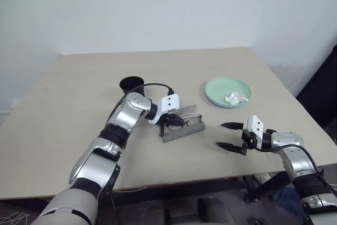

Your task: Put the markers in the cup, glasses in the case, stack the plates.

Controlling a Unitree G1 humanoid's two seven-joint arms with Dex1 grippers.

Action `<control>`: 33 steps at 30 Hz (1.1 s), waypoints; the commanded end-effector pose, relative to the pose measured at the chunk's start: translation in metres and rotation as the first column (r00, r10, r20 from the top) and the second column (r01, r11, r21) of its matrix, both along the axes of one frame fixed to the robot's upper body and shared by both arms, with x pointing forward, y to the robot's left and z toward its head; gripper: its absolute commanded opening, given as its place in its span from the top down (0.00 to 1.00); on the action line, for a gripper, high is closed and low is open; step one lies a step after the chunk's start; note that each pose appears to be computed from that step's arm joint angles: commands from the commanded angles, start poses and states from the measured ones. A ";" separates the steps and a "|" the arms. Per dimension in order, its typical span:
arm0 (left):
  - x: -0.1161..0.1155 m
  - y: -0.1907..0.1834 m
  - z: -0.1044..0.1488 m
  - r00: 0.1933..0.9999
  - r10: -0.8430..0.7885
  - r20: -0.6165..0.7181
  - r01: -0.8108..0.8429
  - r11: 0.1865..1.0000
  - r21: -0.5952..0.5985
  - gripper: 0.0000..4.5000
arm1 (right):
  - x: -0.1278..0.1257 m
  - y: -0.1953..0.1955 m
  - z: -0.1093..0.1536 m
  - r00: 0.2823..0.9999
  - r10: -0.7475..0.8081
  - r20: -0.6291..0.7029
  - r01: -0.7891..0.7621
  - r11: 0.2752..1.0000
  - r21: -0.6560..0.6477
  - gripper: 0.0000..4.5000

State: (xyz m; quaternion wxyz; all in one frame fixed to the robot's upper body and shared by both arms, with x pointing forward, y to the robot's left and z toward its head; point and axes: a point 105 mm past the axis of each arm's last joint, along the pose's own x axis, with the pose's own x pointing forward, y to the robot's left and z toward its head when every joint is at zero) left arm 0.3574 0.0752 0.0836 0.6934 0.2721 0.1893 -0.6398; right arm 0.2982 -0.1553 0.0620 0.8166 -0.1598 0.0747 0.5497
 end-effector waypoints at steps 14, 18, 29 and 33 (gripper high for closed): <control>0.000 0.012 -0.013 0.992 0.079 -0.095 -0.075 0.996 0.049 1.00 | 0.006 0.002 0.014 0.998 0.014 0.061 -0.014 1.000 0.008 0.11; -0.002 0.012 -0.019 0.992 0.075 -0.100 -0.069 0.996 0.062 1.00 | 0.005 0.002 0.014 0.998 0.014 0.060 -0.014 1.000 0.007 0.11; 0.009 0.005 -0.006 0.994 0.094 -0.047 -0.095 0.996 -0.002 0.48 | 0.006 0.002 0.015 0.998 0.014 0.060 -0.014 1.000 0.005 0.11; 0.013 0.001 0.002 0.995 0.099 -0.022 -0.100 0.995 -0.030 0.48 | 0.007 0.002 0.015 0.998 0.016 0.060 -0.016 1.000 0.005 0.11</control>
